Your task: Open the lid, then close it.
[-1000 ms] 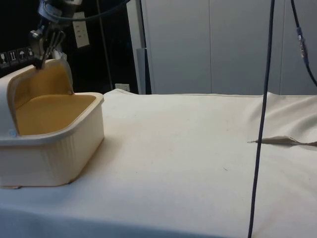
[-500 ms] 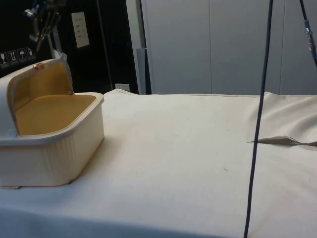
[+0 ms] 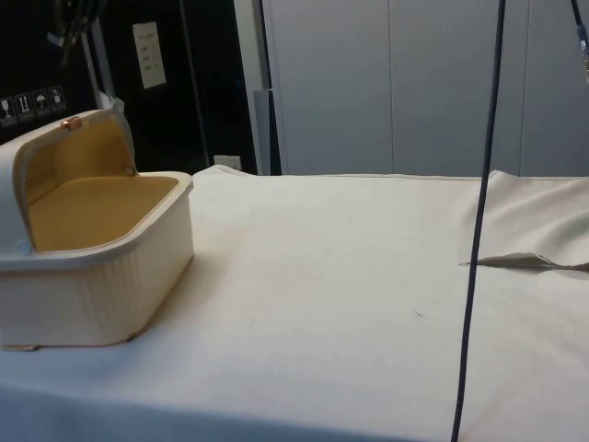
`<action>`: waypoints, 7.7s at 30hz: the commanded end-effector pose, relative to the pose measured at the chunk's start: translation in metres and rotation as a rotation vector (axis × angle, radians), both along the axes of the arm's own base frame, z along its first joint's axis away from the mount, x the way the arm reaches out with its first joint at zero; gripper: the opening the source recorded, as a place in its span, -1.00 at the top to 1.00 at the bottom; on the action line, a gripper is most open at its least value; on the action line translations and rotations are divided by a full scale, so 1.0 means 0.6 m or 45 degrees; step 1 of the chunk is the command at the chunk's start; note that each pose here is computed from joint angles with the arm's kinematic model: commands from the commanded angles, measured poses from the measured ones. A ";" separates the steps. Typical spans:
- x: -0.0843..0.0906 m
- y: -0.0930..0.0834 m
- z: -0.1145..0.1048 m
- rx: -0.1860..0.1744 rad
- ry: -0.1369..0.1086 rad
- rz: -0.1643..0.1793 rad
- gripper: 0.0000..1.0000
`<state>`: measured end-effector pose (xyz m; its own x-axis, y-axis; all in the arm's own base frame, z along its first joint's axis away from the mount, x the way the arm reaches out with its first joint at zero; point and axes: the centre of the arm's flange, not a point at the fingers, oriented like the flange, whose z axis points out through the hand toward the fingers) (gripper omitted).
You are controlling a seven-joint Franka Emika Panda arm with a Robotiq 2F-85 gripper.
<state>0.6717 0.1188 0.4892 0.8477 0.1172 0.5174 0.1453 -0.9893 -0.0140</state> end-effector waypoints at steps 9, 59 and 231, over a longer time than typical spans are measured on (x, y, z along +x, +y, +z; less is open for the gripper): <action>0.003 0.000 0.025 -0.011 0.068 0.001 1.00; 0.027 0.021 0.033 -0.083 0.256 0.025 0.21; 0.018 -0.018 -0.154 -0.154 0.375 0.012 1.00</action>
